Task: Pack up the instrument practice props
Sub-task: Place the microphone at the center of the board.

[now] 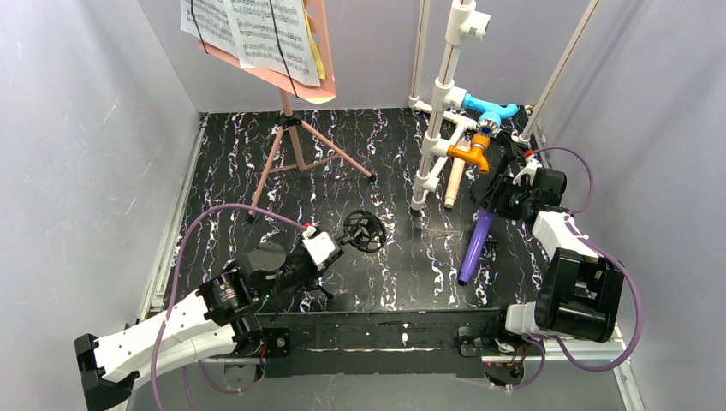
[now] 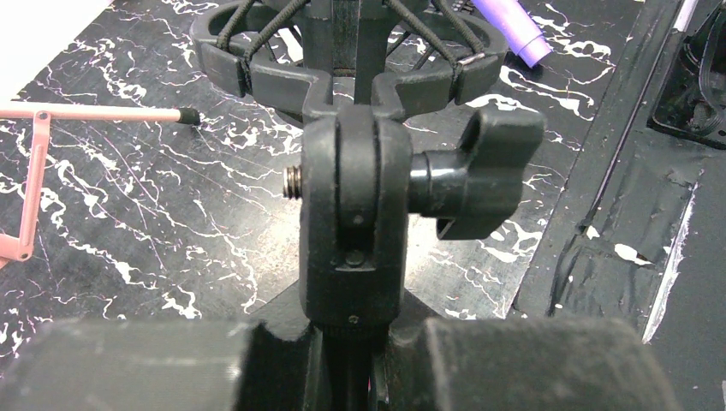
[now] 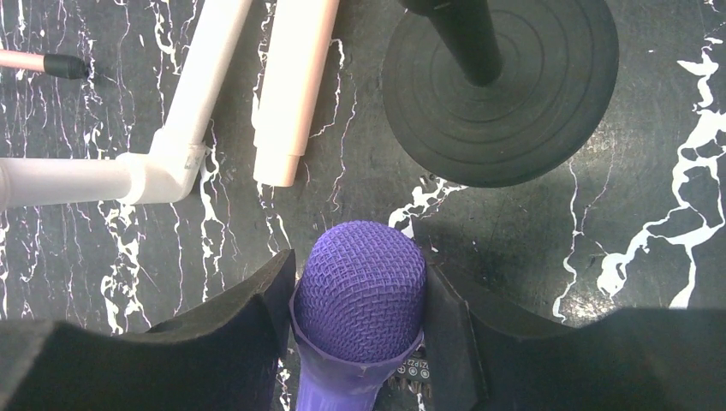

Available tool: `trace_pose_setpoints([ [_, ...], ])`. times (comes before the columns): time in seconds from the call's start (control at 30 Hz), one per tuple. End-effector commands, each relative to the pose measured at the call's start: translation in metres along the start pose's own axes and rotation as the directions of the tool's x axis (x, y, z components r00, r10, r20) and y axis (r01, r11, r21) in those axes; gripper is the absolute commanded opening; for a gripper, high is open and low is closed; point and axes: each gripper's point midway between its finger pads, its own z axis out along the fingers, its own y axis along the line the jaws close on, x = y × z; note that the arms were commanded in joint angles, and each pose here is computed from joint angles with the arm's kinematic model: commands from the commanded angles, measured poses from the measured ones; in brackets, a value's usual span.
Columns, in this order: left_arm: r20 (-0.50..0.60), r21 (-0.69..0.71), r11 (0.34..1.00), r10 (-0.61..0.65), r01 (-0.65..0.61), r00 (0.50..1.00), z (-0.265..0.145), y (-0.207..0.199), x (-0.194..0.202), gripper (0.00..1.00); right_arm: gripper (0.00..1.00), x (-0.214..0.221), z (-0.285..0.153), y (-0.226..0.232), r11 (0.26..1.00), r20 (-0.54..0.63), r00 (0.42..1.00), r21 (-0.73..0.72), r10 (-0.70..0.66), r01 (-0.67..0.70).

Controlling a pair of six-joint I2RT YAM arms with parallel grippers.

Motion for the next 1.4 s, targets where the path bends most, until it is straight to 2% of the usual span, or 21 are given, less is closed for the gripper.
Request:
trace_pose_setpoints([
  [0.0,0.105,-0.028,0.999,-0.012,0.015,0.994,-0.006,0.009,-0.036,0.00,0.50,-0.013,-0.002,0.003,0.998,0.064,0.996,-0.007,-0.064,0.065],
  [0.33,0.107,-0.026,0.999,-0.020,0.023,0.994,-0.007,0.008,-0.037,0.00,0.66,-0.003,0.006,-0.003,1.000,0.025,0.999,0.000,-0.031,0.031],
  [0.57,0.108,-0.025,0.999,-0.025,0.028,0.994,-0.008,0.008,-0.037,0.00,0.77,-0.003,0.004,-0.007,0.999,0.031,0.999,0.024,-0.029,0.029],
  [0.77,0.112,-0.027,0.999,-0.030,0.033,0.993,-0.011,0.009,-0.038,0.00,0.83,-0.009,-0.011,0.000,0.997,0.062,0.995,0.000,-0.071,0.072],
  [1.03,0.127,-0.023,0.999,-0.044,0.047,0.991,-0.011,0.007,-0.037,0.00,0.85,-0.015,-0.048,0.037,0.967,0.153,0.969,-0.136,-0.195,0.216],
  [1.37,0.138,-0.007,0.998,-0.066,0.068,0.988,-0.008,0.004,-0.037,0.00,0.85,-0.001,-0.057,0.050,0.944,0.112,0.967,-0.216,-0.230,0.250],
])
